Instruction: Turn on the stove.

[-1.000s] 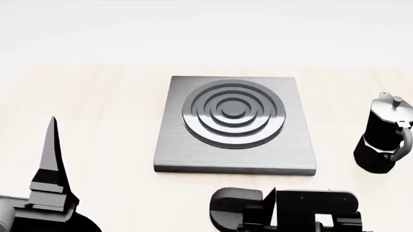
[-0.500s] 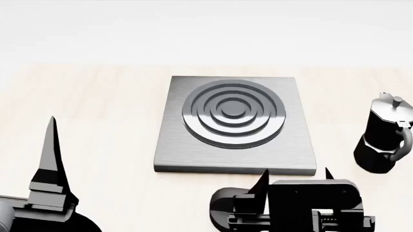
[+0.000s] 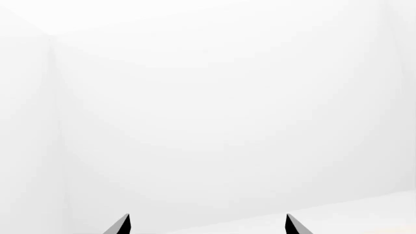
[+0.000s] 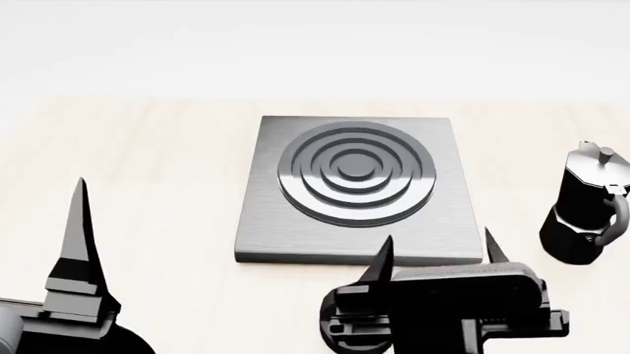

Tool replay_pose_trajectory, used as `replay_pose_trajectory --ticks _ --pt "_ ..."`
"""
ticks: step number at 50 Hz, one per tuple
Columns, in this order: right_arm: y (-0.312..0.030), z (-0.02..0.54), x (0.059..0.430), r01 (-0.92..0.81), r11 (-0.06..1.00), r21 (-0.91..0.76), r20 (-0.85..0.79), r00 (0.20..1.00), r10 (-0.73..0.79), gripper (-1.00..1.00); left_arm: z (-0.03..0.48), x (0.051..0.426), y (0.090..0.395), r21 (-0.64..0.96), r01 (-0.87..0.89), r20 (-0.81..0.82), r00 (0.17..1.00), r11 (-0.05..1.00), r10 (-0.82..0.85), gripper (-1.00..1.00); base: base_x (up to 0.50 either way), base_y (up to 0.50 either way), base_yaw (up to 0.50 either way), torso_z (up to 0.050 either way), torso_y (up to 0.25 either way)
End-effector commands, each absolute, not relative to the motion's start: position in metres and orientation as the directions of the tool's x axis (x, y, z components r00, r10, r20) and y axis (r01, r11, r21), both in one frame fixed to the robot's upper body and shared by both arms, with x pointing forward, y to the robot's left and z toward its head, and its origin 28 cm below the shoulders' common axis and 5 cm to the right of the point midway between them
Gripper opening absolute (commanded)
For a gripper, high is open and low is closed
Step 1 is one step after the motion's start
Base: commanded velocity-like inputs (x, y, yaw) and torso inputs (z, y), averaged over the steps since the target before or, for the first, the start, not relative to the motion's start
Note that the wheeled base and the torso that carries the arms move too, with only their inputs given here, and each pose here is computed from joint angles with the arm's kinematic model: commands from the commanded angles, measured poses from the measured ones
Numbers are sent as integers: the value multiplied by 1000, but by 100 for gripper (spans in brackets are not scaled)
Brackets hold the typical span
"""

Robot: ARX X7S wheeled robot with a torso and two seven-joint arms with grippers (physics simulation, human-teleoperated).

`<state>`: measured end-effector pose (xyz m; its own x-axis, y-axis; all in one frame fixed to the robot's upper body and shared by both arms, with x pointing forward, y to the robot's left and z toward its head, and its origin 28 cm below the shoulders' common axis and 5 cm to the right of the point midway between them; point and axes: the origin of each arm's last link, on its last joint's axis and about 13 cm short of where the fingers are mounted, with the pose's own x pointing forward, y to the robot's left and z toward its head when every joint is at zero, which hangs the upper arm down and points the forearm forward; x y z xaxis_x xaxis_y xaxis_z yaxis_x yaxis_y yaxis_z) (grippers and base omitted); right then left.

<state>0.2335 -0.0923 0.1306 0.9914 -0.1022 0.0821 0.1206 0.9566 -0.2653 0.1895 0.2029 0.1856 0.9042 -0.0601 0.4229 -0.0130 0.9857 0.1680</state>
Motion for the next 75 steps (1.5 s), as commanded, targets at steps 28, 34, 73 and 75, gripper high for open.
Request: replay_pose_trajectory --ticks 28,34,73,75 --pt "-81 154 219 81 943 -322 242 970 0 100 186 189 203 167 -14 425 903 986 -60 100 0 0 0 0 0" --pt "-81 159 216 86 942 -325 266 964 4 100 185 189 203 169 -13 424 904 986 -61 100 0 0 0 0 0" --pt "-78 174 204 84 936 -341 335 941 38 100 189 186 202 172 -11 435 898 985 -66 100 0 0 0 0 0" --pt "-78 175 203 84 936 -341 338 940 39 100 189 186 202 171 -12 435 898 985 -65 100 0 0 0 0 0"
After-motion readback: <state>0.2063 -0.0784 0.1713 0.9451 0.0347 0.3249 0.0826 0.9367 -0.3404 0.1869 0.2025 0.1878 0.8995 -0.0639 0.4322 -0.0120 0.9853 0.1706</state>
